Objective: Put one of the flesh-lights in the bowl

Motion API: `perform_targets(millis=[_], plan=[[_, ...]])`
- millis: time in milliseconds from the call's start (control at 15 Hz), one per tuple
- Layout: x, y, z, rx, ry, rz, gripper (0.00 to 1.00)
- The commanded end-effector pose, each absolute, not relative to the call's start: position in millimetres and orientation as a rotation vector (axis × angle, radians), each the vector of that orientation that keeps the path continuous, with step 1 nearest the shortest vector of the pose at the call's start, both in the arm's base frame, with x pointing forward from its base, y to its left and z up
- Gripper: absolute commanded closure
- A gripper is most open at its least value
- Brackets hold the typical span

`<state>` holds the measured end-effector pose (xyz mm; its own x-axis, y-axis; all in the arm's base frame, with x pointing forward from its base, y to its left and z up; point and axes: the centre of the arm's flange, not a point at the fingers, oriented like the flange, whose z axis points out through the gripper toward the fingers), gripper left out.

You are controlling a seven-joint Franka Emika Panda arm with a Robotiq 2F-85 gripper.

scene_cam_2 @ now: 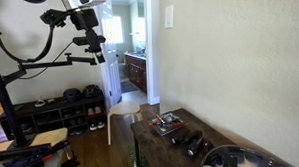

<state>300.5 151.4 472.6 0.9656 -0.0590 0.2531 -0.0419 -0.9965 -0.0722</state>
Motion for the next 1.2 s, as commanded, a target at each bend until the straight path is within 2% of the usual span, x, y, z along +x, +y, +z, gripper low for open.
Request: perform_targets(millis=[0, 733, 1133], plan=[[325.5, 143.0, 460.1, -3.065, 0.081, -0.400, 0.00], [414.8, 93.1, 382.4, -3.120, 0.059, -0.267, 0.00], [453.1, 78.5, 374.7, -3.156, -0.017, -0.172, 0.00]])
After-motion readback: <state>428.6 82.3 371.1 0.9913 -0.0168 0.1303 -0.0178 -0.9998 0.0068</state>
